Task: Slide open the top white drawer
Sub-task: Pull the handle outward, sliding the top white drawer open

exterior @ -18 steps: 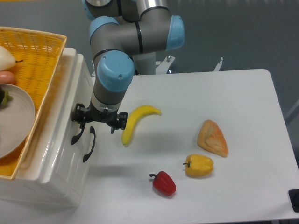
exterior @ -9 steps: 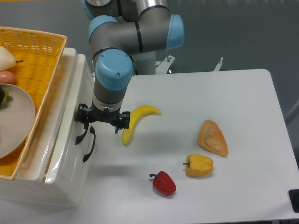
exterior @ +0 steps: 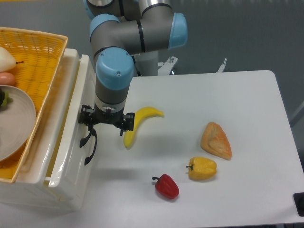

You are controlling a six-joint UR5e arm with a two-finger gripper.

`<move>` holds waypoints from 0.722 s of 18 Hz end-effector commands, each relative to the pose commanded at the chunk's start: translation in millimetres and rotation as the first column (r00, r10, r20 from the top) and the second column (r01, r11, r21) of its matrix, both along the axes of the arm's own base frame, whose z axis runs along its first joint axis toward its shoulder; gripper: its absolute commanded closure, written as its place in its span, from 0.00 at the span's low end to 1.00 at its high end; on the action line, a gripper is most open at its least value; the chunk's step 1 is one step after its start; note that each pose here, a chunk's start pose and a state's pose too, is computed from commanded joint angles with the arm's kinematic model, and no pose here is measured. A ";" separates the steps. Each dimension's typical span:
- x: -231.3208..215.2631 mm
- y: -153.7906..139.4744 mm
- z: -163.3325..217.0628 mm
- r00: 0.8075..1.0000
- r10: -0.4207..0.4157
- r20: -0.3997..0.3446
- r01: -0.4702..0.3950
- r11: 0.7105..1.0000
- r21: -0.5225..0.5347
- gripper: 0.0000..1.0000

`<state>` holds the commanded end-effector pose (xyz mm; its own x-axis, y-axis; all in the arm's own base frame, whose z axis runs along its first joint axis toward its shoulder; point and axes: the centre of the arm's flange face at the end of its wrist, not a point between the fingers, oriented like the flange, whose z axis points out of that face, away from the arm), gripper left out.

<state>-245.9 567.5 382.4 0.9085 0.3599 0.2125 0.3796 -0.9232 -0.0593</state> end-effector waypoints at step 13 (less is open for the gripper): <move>-22.5 -10.4 1.6 1.000 -0.004 -0.009 0.004 1.000 0.009 0.00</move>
<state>-268.5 557.2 384.0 0.9117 0.3548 0.2072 0.3757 -0.9240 -0.0711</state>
